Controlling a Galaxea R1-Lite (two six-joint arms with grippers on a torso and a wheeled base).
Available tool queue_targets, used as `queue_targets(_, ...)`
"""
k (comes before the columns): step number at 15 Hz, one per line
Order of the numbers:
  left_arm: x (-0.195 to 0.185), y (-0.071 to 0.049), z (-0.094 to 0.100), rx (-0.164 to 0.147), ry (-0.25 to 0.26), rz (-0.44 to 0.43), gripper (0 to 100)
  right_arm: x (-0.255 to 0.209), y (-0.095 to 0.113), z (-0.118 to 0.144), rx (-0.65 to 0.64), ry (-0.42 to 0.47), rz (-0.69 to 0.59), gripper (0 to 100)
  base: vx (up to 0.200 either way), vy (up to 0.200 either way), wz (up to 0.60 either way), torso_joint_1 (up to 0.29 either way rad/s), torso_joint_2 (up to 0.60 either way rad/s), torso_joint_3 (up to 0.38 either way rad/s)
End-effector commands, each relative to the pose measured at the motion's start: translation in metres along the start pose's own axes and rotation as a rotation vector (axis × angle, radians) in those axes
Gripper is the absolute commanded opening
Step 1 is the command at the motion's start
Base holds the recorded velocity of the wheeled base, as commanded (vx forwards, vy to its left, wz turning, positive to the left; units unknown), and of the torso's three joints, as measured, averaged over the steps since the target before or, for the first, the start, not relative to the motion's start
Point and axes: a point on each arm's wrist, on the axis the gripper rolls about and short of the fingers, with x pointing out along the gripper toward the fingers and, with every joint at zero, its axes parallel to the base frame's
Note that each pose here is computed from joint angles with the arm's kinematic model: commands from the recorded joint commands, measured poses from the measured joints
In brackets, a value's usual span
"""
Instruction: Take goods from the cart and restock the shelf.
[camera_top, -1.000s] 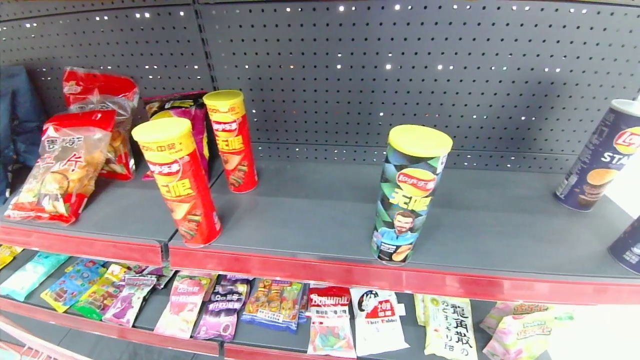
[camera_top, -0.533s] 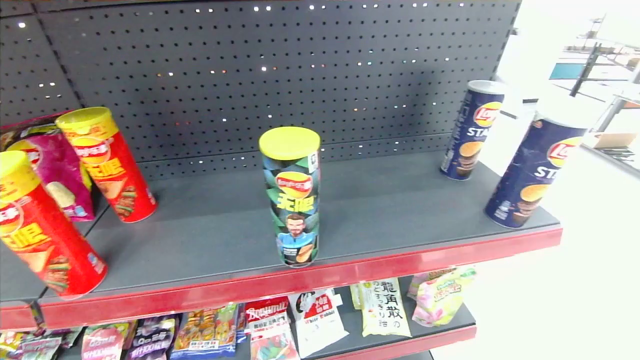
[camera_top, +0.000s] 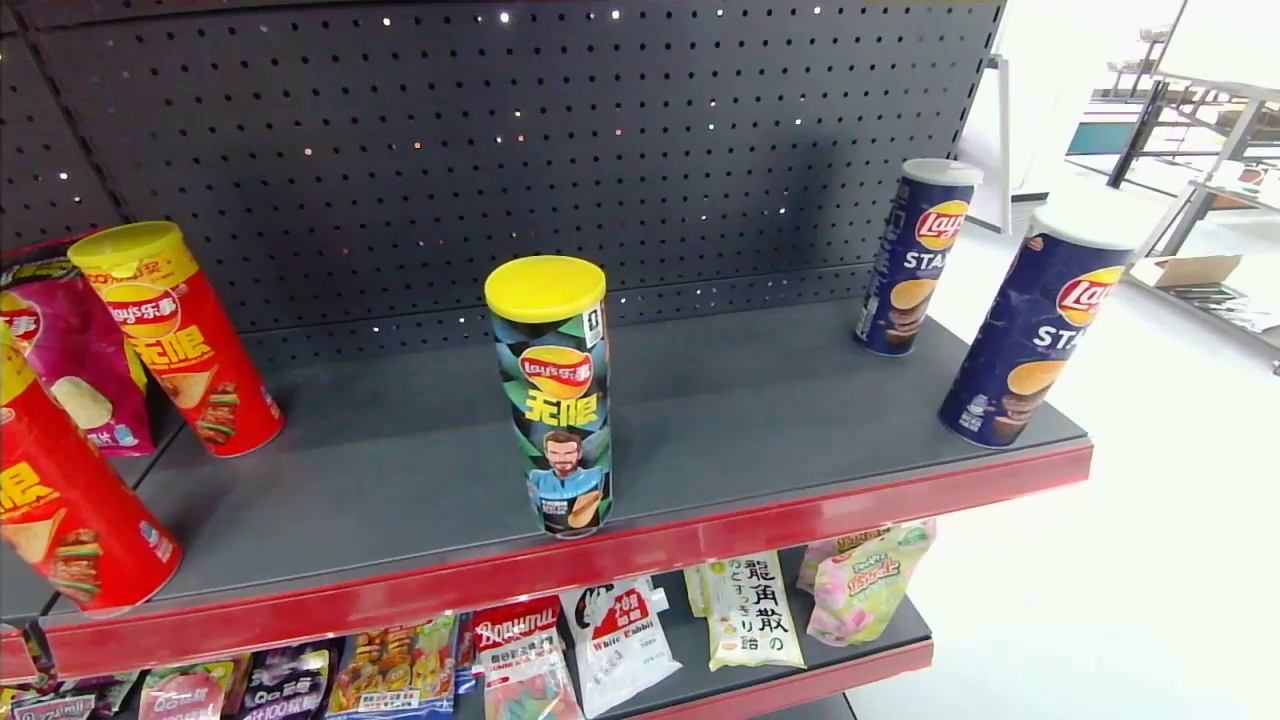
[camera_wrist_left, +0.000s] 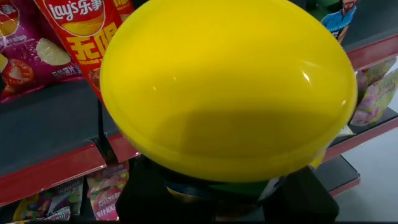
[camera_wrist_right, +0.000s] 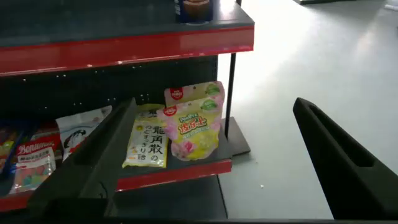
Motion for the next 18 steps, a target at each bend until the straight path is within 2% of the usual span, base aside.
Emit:
queue_targets(1,0.005,0.001,0.002,-0.005,0.028,-0.020,0,0.001,0.000,-0.003,-0.041,0.016,0.008,100,0.000,0.000,0.00,0.000,0.00,0.000)
queue_targets(2,0.005,0.001,0.002,-0.005,0.028,-0.020,0,0.001,0.000,-0.003,-0.041,0.016,0.008,100,0.000,0.000,0.00,0.000,0.00,0.000)
queue_targets(4,0.018,0.004,0.011,-0.008,0.020,-0.033,0,0.001,0.002,-0.004,-0.042,0.019,0.098,100,0.000,0.000,0.00,0.000,0.00,0.000)
queue_targets(6,0.020,0.004,0.011,-0.026,0.027,-0.049,0,0.001,0.002,-0.002,-0.051,0.006,0.099,100,0.000,0.000,0.00,0.000,0.00,0.000)
queue_targets(8,0.021,0.003,0.011,-0.028,0.033,-0.070,0,0.001,0.002,-0.003,-0.046,0.008,0.095,100,0.000,0.000,0.00,0.000,0.00,0.000)
queue_targets(16,0.022,0.004,0.012,-0.030,0.036,-0.069,0,0.006,0.000,-0.003,-0.016,0.101,-0.142,100,0.000,0.000,0.00,0.000,0.00,0.000)
queue_targets(18,0.022,0.004,0.012,-0.028,0.033,-0.070,0,0.003,0.001,-0.003,-0.017,0.059,-0.122,100,0.000,0.000,0.00,0.000,0.00,0.000)
